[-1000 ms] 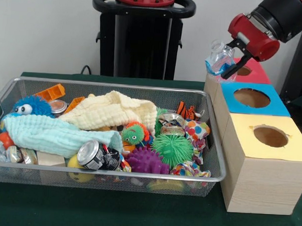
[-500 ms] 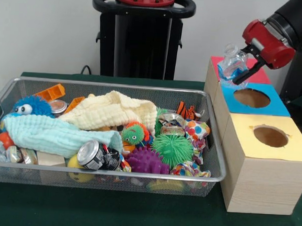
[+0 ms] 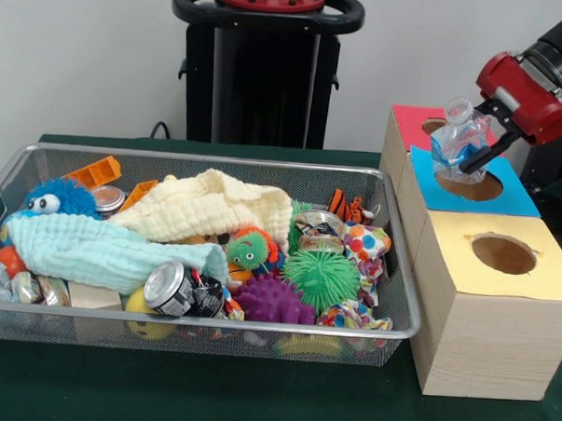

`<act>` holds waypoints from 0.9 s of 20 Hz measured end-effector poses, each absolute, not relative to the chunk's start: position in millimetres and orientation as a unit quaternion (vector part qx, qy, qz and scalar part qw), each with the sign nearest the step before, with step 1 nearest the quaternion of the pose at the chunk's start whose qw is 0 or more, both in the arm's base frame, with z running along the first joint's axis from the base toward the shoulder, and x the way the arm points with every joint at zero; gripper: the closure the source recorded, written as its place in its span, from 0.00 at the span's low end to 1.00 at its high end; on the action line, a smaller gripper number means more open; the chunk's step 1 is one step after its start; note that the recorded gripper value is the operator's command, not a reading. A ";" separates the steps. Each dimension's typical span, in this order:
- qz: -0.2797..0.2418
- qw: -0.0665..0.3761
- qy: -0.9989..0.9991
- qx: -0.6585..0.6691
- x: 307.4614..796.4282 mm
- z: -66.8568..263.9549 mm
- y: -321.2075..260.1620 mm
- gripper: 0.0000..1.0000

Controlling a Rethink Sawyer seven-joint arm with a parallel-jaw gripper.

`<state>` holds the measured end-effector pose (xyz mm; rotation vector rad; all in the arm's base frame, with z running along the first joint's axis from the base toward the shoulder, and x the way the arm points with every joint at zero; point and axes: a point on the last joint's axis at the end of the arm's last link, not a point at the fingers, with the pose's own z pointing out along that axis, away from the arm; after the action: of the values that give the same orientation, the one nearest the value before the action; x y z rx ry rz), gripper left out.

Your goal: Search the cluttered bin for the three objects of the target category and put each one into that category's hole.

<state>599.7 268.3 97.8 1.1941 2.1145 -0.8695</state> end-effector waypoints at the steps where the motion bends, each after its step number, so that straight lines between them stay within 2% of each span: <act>1: -0.325 0.279 0.787 0.444 600.4 97.1 269.3 1.00; 18: -0.341 0.287 0.781 0.438 600.0 90.1 278.2 1.00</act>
<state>600.0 278.2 90.1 1.1690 2.0858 -0.9118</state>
